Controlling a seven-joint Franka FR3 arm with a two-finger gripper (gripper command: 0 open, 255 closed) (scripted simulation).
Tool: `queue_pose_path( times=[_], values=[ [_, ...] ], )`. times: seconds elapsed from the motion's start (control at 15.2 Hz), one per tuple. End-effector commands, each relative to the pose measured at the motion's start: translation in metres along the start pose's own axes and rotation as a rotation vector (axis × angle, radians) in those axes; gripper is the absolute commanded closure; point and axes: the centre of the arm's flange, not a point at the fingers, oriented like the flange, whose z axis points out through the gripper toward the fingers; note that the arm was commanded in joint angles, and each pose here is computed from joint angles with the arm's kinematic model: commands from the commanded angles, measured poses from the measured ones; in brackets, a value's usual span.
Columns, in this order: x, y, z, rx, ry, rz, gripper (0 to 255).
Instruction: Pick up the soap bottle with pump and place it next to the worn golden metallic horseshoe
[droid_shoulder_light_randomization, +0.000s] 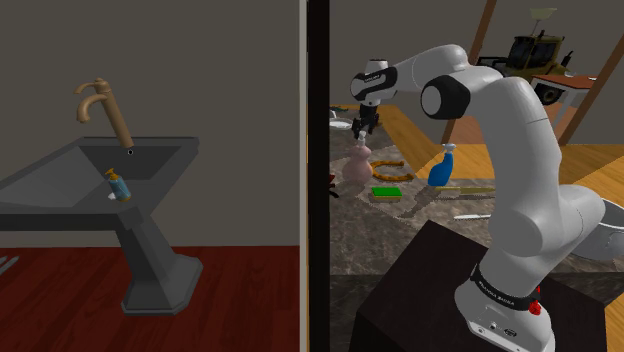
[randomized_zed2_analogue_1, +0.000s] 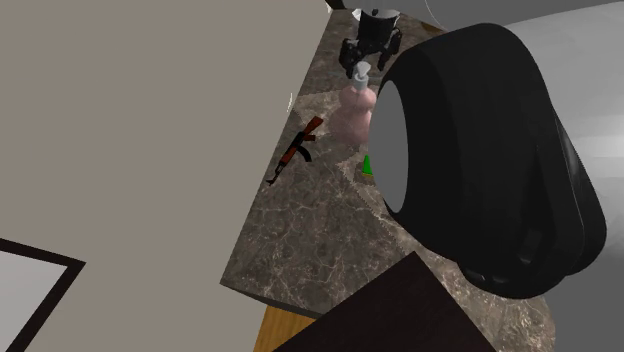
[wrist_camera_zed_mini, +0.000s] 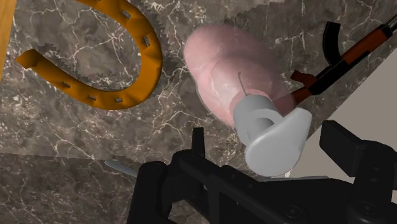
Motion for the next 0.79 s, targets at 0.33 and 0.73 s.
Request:
queue_pose_path(
  times=[0.33,0.73],
  values=[
    [0.0,0.0,-0.05,0.0,0.0,0.0,0],
    [0.0,0.0,-0.05,0.0,0.0,0.0,0]
  ],
)
